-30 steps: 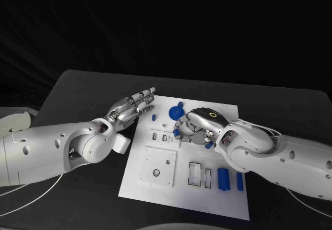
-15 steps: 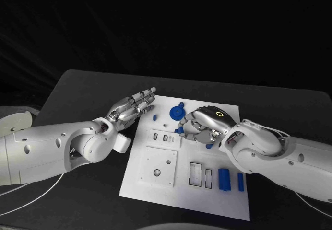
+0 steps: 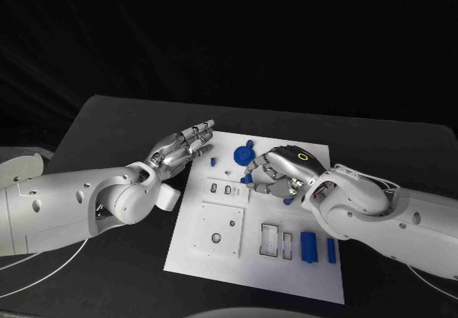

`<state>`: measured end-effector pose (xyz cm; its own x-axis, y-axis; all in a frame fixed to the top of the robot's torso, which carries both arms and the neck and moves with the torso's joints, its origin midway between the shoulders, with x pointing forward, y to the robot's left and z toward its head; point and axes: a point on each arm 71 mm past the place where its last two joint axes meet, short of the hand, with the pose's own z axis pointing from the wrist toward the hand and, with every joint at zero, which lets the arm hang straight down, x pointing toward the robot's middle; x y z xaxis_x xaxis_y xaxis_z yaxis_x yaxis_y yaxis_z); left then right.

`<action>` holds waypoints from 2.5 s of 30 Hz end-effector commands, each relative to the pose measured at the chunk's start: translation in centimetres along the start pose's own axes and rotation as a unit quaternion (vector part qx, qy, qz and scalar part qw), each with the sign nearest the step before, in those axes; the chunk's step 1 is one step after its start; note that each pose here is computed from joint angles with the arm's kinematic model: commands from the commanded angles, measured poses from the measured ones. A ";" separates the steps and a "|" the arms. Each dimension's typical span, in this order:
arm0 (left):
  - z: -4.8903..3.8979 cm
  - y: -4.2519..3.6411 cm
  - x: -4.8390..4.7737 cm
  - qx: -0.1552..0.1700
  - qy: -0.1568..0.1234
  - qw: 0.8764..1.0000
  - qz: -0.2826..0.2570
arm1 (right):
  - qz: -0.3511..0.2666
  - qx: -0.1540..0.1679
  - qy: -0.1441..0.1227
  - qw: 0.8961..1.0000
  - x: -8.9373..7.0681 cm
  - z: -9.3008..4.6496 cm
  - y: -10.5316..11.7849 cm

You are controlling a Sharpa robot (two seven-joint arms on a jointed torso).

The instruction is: Assemble the parts on the task board

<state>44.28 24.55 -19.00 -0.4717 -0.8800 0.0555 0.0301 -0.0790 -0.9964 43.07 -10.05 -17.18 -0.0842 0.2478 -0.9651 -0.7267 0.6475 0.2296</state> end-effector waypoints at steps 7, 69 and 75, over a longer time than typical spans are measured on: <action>0.06 0.01 0.18 0.001 0.008 1.000 -0.006 | 0.006 0.012 0.034 0.999 0.5 -0.3 0.3; 0.29 0.21 0.13 -0.005 0.010 1.000 -0.010 | -0.009 0.016 0.063 0.998 1.6 0.2 0.5; 0.30 0.25 0.09 -0.006 0.009 1.000 -0.010 | -0.009 0.017 0.063 0.998 1.6 0.2 0.4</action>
<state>44.56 24.46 -19.07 -0.4751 -0.8777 0.0623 0.0251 -0.0843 -0.9961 42.76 -9.26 -18.52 -0.1578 0.1573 -0.9749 -0.7030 0.6754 0.2228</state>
